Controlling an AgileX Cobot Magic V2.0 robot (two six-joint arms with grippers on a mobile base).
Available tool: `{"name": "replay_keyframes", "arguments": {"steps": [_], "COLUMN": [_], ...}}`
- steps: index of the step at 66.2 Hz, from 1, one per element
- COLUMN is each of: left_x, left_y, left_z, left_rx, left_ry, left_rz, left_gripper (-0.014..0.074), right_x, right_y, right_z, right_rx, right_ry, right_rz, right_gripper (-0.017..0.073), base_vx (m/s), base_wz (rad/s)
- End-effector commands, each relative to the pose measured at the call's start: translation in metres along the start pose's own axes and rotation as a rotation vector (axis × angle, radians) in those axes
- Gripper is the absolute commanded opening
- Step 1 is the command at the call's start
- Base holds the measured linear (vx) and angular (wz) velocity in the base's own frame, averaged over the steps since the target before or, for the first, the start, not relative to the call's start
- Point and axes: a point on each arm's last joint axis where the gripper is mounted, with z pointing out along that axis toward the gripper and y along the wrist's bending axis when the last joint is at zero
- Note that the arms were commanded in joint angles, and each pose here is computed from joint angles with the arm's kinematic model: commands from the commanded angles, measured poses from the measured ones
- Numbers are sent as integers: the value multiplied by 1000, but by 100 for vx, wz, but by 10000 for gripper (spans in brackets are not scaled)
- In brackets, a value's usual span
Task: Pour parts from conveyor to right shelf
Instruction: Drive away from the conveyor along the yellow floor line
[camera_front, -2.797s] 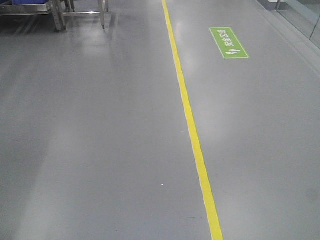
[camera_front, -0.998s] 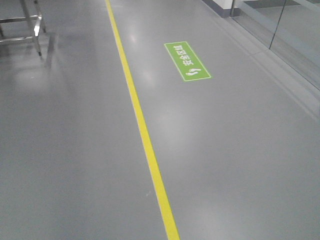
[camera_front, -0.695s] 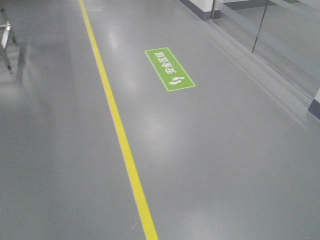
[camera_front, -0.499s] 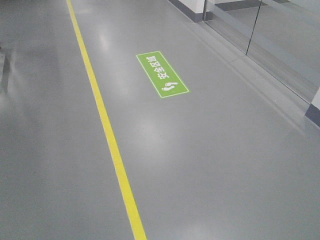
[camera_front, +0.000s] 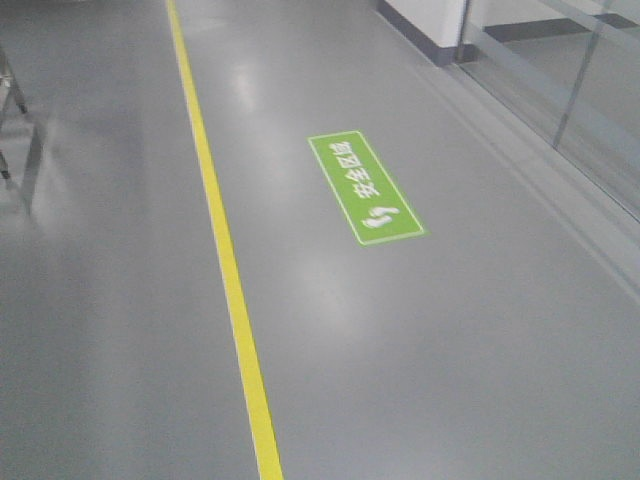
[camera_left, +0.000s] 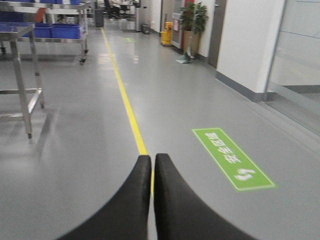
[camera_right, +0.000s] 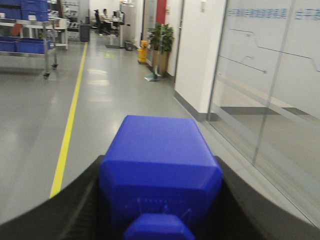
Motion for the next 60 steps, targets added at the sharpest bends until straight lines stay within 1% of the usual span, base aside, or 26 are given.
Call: {"name": "replay_keyframes", "arguments": {"steps": [1, 33, 60], "left_x": [-14, -14, -14], "left_y": [-3, -3, -3], "left_z": [-1, -1, -1], "left_rx": [26, 27, 26], "left_ry": [-75, -76, -75], "left_rz": [-4, -4, -4], "left_gripper": [-6, -6, -6], "right_x": [-14, -14, -14], "right_y": [-2, -2, -2], "right_z": [0, 0, 0], "right_rx": [15, 15, 15], "right_ry": [-82, -82, -82], "right_rz": [-12, -12, -11], "right_gripper": [-5, -5, -5], "base_vx": [71, 74, 79], "base_wz": [36, 36, 8]}}
